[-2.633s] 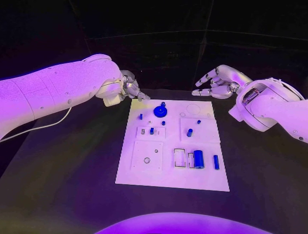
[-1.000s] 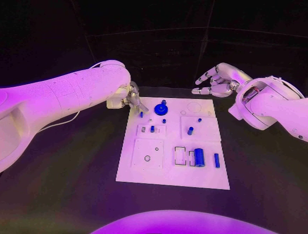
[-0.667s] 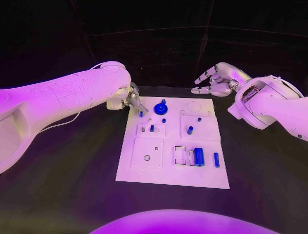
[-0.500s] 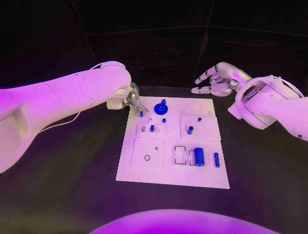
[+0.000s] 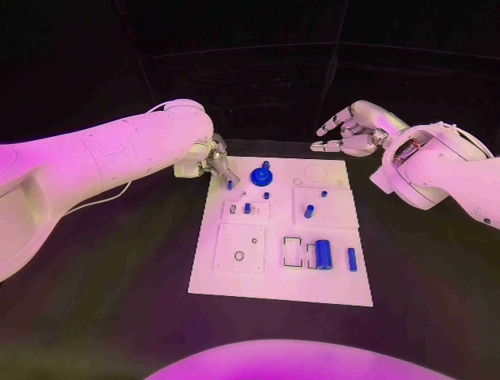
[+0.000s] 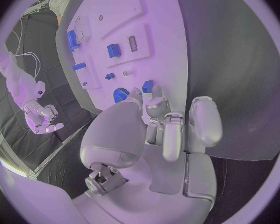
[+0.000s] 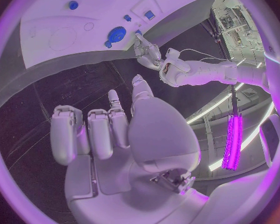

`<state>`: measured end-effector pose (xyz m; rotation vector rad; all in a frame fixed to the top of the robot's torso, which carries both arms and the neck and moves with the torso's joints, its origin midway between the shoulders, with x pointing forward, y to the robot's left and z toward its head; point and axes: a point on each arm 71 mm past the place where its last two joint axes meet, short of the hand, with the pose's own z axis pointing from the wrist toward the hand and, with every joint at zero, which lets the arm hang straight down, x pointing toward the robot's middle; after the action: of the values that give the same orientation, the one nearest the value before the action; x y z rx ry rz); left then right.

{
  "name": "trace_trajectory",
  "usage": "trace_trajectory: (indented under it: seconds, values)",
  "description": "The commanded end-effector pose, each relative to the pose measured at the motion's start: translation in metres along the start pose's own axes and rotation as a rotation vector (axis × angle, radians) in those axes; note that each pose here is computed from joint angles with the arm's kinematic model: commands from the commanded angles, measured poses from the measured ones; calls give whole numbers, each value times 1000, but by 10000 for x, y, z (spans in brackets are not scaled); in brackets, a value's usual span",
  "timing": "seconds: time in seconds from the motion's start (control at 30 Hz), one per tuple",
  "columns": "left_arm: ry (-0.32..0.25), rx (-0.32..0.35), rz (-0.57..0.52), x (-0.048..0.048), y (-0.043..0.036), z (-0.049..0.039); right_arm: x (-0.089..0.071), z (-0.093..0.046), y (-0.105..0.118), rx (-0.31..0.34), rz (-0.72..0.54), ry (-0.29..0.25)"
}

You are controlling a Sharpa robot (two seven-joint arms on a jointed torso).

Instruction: Assemble the parts on the task board

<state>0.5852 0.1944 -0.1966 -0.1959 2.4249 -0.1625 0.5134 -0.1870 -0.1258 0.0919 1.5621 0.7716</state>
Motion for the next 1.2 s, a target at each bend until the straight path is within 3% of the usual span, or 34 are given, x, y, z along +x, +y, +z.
trace_trajectory:
  seconds: [0.03,0.37,0.77,1.2]
  values:
    - [10,10,7,1,-14,-4,-12,4,15,-7,1,-7]
    - [32,20,23,30,-44,-10,-11,6,16,-8,1,-7]
    - [16,21,7,6,-2,-7,-11,6,17,-9,1,-7]
    - [-18,79,-77,3,44,-51,-17,5,8,-7,1,-9]
